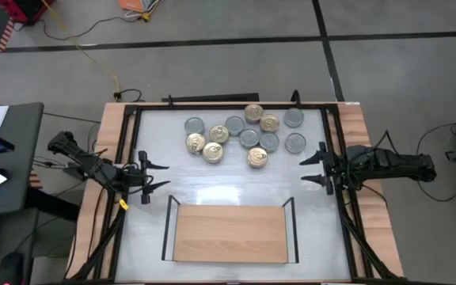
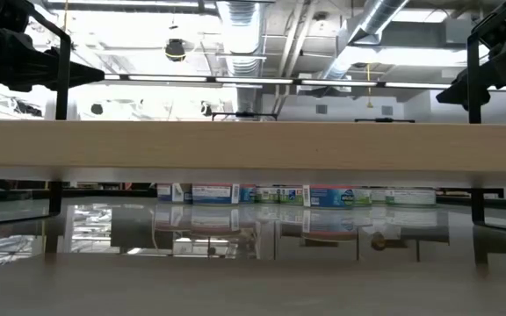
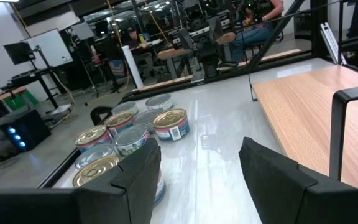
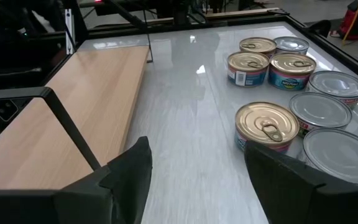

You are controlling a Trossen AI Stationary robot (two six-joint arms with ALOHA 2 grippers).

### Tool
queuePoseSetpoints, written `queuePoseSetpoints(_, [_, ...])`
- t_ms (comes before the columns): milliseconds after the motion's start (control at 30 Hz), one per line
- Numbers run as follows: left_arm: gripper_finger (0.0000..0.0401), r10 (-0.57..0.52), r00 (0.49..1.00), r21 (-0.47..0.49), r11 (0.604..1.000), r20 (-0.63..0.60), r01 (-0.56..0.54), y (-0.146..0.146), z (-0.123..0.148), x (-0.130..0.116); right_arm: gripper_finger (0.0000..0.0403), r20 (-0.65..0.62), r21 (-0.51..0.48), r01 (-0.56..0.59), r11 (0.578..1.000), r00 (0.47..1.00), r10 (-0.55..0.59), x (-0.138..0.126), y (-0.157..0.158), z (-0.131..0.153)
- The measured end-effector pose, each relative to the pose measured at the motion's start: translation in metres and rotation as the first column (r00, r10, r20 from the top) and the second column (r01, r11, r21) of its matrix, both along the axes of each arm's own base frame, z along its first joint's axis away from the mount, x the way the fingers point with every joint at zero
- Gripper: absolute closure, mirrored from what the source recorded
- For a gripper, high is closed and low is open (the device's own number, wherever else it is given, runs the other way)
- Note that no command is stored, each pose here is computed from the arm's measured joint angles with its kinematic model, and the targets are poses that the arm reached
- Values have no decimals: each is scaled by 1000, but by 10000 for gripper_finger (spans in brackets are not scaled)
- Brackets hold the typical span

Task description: Stack canned seafood by type on shelf

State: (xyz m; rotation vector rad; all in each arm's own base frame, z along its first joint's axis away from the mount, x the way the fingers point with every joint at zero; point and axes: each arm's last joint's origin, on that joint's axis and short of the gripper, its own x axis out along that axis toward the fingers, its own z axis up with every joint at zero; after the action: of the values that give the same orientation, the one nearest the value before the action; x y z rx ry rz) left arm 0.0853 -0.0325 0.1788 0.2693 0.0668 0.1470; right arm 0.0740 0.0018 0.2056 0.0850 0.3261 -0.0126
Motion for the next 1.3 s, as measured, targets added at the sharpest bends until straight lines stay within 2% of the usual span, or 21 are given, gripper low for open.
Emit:
queuePoseSetpoints(900, [191,0,1000,1,1000,0,0,0,0,0,121,0,-1,4,1000,1000,-4,0,0,0])
queuePoseSetpoints(967, [191,3,1000,41,999,5,-3,0,1,0,121,0,-1,3,1000,1000,-3,0,0,0])
queuePoseSetpoints(1133, [191,32,999,310,950,1,-30,1,5,0,121,1,-1,3,1000,1000,-3,0,0,0])
queuePoseSetpoints(1200, [191,34,999,346,938,-4,-30,1,5,0,121,0,-1,2,1000,1000,-2,0,0,0])
queuePoseSetpoints(1300, [191,35,999,337,941,-6,-31,1,5,0,121,0,1,-2,1000,1000,2,0,0,0])
